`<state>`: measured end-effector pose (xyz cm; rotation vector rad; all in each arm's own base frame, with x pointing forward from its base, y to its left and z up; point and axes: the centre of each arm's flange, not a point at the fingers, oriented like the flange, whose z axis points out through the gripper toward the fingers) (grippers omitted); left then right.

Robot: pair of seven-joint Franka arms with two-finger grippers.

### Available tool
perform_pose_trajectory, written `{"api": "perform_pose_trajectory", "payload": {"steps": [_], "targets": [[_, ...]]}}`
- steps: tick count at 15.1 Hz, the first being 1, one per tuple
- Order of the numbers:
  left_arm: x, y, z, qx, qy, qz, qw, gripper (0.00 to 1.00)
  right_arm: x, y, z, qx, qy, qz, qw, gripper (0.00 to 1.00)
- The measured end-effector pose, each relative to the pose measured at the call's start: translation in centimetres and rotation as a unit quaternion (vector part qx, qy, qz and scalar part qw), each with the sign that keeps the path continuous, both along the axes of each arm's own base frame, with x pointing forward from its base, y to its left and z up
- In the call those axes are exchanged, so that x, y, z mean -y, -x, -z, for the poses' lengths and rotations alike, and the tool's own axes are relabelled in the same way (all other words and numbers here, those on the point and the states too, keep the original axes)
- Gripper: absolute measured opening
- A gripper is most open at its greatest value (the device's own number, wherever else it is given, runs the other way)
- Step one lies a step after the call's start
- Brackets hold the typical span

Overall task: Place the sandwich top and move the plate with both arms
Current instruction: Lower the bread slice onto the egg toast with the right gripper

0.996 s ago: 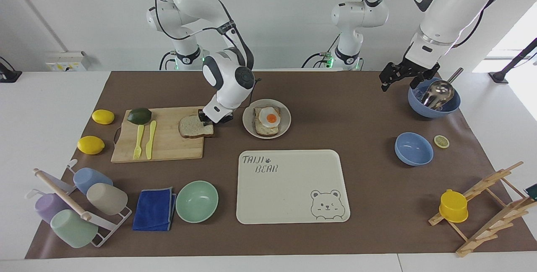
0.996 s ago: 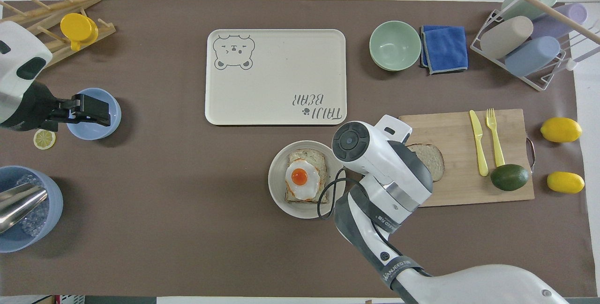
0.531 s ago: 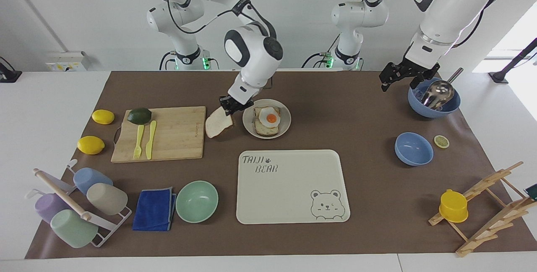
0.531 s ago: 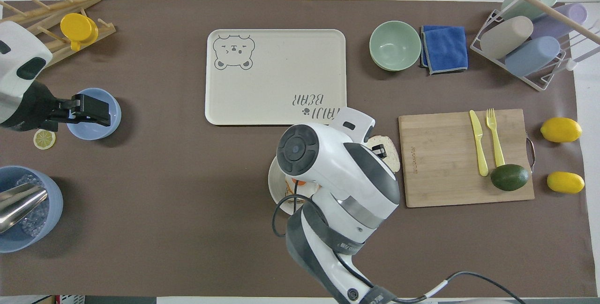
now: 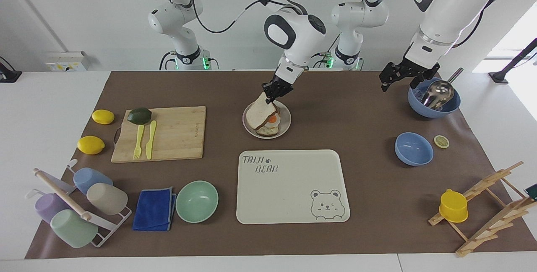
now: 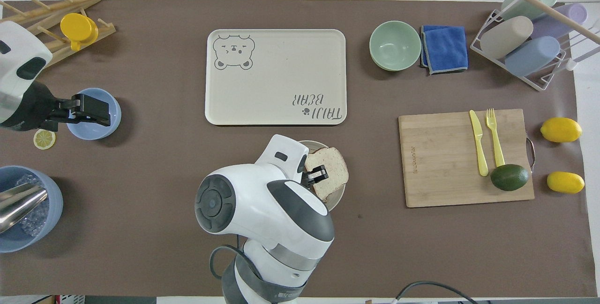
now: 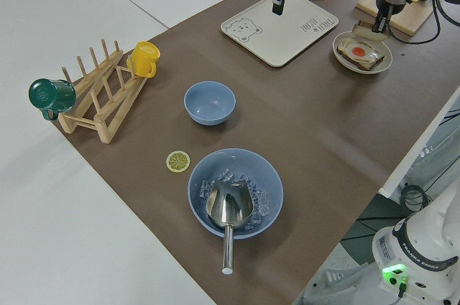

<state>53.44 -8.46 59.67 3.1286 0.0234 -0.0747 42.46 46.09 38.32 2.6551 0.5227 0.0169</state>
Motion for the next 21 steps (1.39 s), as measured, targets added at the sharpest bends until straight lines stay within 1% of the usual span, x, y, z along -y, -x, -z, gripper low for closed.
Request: {"api": "perform_pose_trajectory", "payload": {"steps": [2,5,8,9,11,12,14,15,17,18,19,20,21], "targets": [[0.0,0.0,0.0,0.0,0.0,0.0,1.0,1.0,-0.5,0.3,1.2,-0.002,0.009,-0.008,1.0,0.07],[0.0,0.0,0.0,0.0,0.0,0.0,1.0,1.0,-1.1,0.7,1.9,0.002,0.007,-0.004,1.0,0.07],[0.0,0.0,0.0,0.0,0.0,0.0,1.0,1.0,-1.4,0.9,2.6,0.013,-0.01,0.01,1.0,0.07],[0.0,0.0,0.0,0.0,0.0,0.0,1.0,1.0,-1.5,1.0,2.8,0.014,-0.016,0.017,1.0,0.07],[0.0,0.0,0.0,0.0,0.0,0.0,1.0,1.0,-1.7,1.2,3.2,0.009,-0.029,0.028,0.999,0.07],[0.0,0.0,0.0,0.0,0.0,0.0,1.0,1.0,-1.8,1.3,3.3,0.002,-0.04,0.036,0.999,0.07],[0.0,0.0,0.0,0.0,0.0,0.0,1.0,1.0,-2.1,1.4,3.3,-0.007,-0.056,0.045,0.997,0.19],[0.0,0.0,0.0,0.0,0.0,0.0,1.0,1.0,-2.1,1.4,3.3,-0.008,-0.058,0.046,0.997,0.34],[0.0,0.0,0.0,0.0,0.0,0.0,1.0,1.0,-2.1,1.1,3.0,-0.006,-0.064,0.048,0.997,0.55],[0.0,0.0,0.0,0.0,0.0,0.0,1.0,1.0,-1.7,0.6,2.5,-0.002,-0.069,0.053,0.996,0.62],[0.0,0.0,0.0,0.0,0.0,0.0,1.0,1.0,-0.7,-0.6,1.4,0.003,-0.078,0.066,0.995,0.77],[0.0,0.0,0.0,0.0,0.0,0.0,1.0,1.0,0.8,-2.2,-0.1,0.007,-0.092,0.088,0.992,0.87],[0.0,0.0,0.0,0.0,0.0,0.0,1.0,1.0,3.4,-4.4,-2.2,0.006,-0.112,0.117,0.987,0.96]]}}
